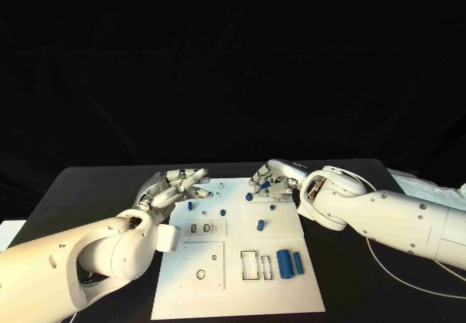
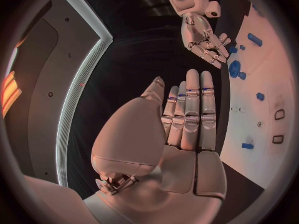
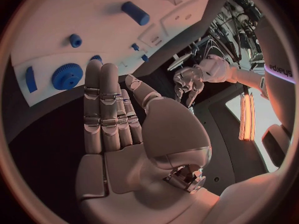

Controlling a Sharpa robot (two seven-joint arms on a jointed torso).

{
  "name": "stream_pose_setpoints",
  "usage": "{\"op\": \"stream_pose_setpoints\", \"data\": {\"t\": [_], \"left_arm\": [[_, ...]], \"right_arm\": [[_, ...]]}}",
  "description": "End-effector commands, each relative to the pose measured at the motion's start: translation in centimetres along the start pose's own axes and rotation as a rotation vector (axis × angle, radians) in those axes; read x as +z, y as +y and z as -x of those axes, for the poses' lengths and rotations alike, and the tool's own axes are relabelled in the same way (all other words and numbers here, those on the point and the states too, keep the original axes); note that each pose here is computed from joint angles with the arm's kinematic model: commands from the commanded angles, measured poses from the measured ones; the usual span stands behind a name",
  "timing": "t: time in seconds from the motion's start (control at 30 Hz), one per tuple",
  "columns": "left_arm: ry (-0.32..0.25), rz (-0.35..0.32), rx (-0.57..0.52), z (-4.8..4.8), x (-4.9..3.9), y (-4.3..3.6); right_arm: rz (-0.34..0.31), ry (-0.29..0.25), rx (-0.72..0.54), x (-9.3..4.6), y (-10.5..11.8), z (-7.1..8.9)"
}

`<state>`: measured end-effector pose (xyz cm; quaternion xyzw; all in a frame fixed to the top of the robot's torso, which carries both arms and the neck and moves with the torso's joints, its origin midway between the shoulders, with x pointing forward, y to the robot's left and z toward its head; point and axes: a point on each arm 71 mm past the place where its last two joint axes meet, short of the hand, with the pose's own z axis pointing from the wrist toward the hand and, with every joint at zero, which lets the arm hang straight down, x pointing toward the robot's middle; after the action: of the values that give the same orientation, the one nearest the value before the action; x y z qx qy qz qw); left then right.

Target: Assemble the parts on the task board

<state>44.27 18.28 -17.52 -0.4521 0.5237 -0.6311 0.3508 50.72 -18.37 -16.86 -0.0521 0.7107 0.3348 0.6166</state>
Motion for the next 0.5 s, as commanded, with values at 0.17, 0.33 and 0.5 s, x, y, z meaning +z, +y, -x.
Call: {"op": "stream_pose_setpoints", "data": {"t": [0.17, 0.33, 0.5], "left_arm": [[0.054, -0.008, -0.005, -0.48, -0.23, -0.89], [0.063, -0.009, -0.006, -0.65, -0.26, -1.11], [0.068, -0.006, -0.007, -0.83, -0.18, -1.09]], "right_arm": [[-0.061, 0.05, -0.311, 0.6, 0.6, 0.3], [-0.073, 0.038, -0.363, 1.0, 1.1, 1.0], [-0.085, 0.033, -0.391, 1.3, 1.3, 1.4]]}}
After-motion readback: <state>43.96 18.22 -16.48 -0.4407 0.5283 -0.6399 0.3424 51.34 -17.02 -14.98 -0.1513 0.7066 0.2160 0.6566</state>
